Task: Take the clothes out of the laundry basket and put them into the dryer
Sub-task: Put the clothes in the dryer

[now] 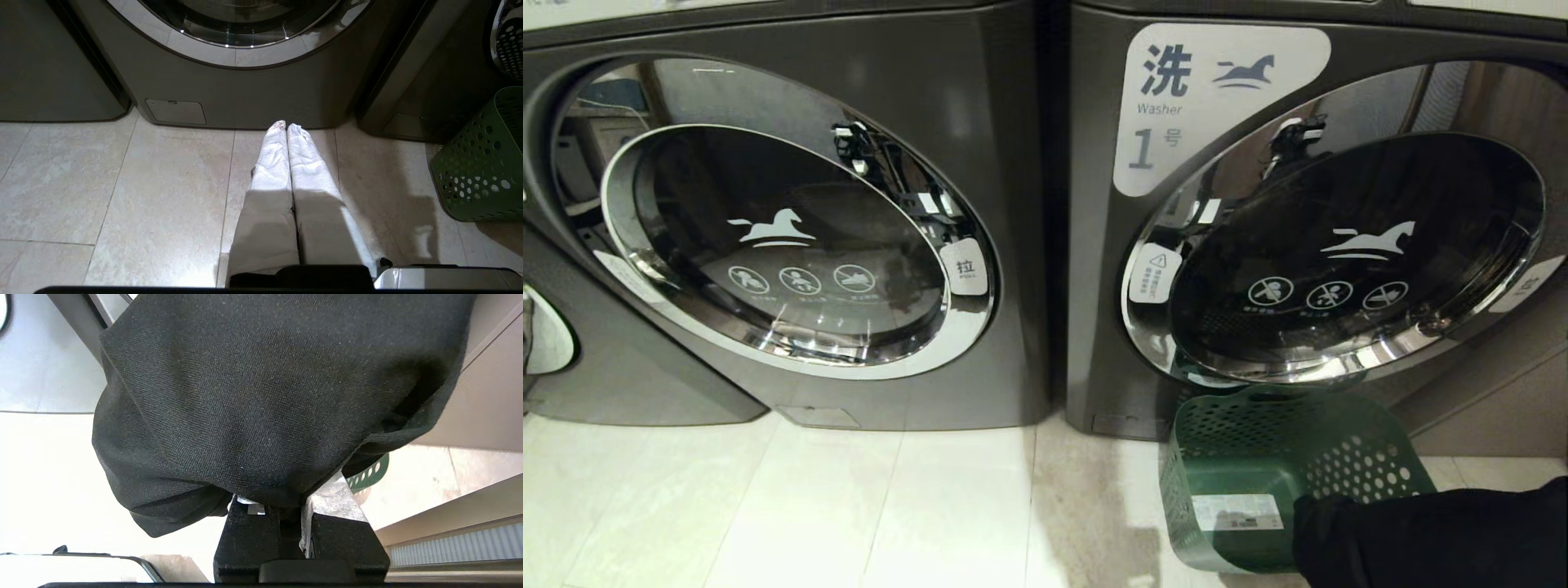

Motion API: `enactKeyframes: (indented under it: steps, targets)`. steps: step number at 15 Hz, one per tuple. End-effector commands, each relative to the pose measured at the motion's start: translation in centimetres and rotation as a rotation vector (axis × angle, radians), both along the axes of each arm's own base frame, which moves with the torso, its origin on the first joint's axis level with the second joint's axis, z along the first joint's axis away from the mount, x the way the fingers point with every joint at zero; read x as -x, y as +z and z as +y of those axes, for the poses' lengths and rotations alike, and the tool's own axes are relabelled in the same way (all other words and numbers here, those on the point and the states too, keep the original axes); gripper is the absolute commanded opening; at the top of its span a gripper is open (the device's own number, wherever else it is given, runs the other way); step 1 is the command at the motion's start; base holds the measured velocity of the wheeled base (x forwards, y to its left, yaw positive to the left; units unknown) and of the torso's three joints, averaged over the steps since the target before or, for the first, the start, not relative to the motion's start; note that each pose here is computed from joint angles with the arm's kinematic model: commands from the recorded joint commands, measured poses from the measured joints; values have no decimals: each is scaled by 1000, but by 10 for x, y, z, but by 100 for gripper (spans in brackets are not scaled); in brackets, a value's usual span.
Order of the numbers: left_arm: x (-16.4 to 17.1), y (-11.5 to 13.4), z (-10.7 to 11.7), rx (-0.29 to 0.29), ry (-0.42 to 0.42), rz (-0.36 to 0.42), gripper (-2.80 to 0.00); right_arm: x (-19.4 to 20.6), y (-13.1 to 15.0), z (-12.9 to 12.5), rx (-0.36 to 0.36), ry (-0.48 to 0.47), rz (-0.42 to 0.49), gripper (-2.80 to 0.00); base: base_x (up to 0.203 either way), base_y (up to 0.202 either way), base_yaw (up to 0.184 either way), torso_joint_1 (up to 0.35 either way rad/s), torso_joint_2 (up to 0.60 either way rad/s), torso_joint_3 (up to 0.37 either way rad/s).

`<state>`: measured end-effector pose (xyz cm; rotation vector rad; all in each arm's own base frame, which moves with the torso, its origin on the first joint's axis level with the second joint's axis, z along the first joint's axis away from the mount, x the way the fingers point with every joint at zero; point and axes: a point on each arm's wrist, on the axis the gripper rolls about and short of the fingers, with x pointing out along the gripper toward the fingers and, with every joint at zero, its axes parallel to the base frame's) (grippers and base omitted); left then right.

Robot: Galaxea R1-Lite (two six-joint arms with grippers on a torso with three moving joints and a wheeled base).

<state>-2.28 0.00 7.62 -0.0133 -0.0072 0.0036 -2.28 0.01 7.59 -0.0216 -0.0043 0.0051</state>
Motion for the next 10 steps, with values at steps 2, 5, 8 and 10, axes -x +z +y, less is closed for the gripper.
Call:
enactKeyframes:
  steps: [2,5,8,10]
  targets:
    - [0,0,0,0,1,1,-280,0,0,0,9,6,3,-280,0,0,0,2,2,203]
    - [0,0,0,0,0,1,-280,0,0,0,6,0,0,-280,0,0,0,1,3,203]
    - [0,0,0,0,1,1,-280,0,0,0,4,-2,0,-280,0,0,0,1,2,203]
    - [0,0,0,0,1,1,-280,0,0,0,4,-1,0,-280,0,0,0,4,-1,207]
